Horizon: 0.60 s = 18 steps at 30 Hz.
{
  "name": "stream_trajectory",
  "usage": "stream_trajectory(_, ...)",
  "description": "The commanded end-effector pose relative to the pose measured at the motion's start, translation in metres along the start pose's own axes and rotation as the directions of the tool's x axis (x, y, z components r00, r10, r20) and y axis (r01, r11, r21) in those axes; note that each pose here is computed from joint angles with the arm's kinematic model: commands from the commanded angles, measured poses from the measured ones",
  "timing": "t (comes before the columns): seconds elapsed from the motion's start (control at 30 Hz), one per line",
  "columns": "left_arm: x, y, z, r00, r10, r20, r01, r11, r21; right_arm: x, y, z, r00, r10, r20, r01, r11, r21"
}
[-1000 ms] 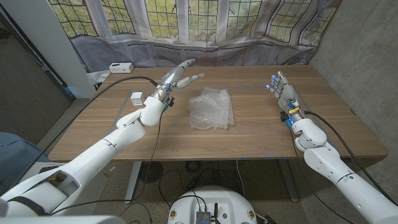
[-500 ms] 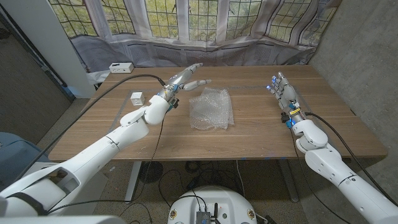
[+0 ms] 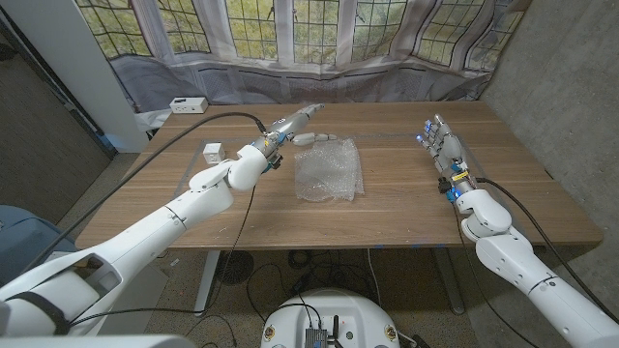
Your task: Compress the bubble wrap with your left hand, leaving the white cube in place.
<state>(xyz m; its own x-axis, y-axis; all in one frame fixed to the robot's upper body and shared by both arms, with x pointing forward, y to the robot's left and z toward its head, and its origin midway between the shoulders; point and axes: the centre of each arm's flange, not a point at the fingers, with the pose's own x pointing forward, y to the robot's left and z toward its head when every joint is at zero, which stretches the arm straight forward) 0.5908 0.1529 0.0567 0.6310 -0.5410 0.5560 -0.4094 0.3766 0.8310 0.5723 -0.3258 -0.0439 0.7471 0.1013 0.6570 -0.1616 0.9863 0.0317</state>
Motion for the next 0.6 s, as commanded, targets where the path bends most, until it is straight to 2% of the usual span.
stream_trajectory(0.03, 0.005, -0.007, 0.008, 0.998, -0.058, -0.021, 0.059, 0.997, 0.050, -0.007, 0.001, -0.002, 1.000, -0.007, -0.004, 0.007, 1.000, 0.004)
stream_trajectory(0.13, 0.006, -0.011, 0.011, 0.996, -0.073, -0.045, 0.077, 0.993, 0.085, -0.009, 0.000, -0.001, 1.000, -0.005, -0.004, 0.005, 1.000, -0.005)
stream_trajectory(0.23, 0.007, -0.015, 0.012, 0.995, -0.085, -0.049, 0.089, 0.994, 0.066, -0.010, 0.000, 0.000, 1.000, -0.009, -0.006, 0.009, 1.000, -0.003)
stream_trajectory(0.6, 0.016, -0.027, 0.012, 0.995, -0.068, -0.076, 0.076, 0.992, 0.097, -0.017, -0.001, 0.005, 1.000, -0.011, -0.005, 0.011, 1.000, -0.013)
